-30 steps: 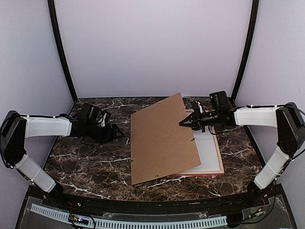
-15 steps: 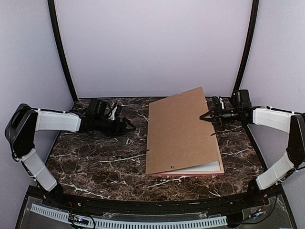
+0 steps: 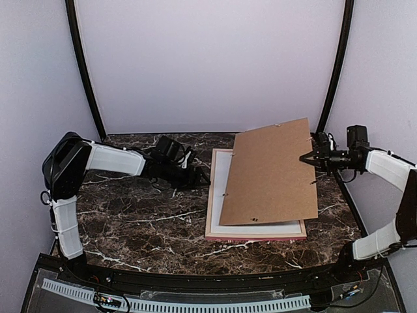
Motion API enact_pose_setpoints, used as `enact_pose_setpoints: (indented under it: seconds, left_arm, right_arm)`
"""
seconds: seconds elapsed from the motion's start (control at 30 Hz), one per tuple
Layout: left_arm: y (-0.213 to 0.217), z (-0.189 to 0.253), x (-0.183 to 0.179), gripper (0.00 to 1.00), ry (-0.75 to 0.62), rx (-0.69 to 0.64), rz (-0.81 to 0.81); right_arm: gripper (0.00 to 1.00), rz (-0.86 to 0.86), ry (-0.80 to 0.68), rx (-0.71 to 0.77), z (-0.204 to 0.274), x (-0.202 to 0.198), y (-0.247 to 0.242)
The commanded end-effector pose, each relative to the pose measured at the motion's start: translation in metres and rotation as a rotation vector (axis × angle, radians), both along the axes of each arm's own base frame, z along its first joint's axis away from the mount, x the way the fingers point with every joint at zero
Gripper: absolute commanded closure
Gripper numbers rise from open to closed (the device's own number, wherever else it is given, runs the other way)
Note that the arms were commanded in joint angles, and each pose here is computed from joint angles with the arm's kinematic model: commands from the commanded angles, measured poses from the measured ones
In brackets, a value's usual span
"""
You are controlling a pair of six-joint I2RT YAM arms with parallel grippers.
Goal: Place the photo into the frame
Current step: Move the frame body to the center of the board.
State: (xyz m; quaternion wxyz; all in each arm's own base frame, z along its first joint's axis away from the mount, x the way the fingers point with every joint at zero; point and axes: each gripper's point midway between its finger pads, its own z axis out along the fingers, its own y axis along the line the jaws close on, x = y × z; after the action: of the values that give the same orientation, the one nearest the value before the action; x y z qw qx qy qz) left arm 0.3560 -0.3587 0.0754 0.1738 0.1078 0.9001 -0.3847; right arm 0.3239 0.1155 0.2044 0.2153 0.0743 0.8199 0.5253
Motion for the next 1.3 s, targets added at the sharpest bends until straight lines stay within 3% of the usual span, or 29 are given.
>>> enact_pose_setpoints:
  seconds: [0.0, 0.17, 0.63, 1.0, 1.27]
  left_arm:
    - [-0.007, -0.006, 0.005, 0.29, -0.007, 0.082, 0.003]
    - [-0.015, -0.022, 0.007, 0.38, 0.003, 0.129, -0.006]
    - [-0.034, -0.043, 0.012, 0.5, 0.026, 0.157, -0.019]
    - [-0.026, -0.058, 0.012, 0.65, 0.045, 0.227, 0.037]
    - [-0.019, -0.066, 0.013, 0.7, 0.046, 0.273, 0.063]
  right_arm:
    - [1.0, 0.021, -0.109, 0.065, 0.036, -0.006, -0.003]
    - [1.0, 0.003, -0.116, 0.065, 0.039, -0.005, -0.009]
    - [1.0, -0.019, -0.12, 0.058, 0.036, -0.007, -0.014]
    - [1.0, -0.025, -0.111, 0.054, 0.032, -0.006, -0.016]
    - [1.0, -0.029, -0.107, 0.048, 0.029, -0.007, -0.016]
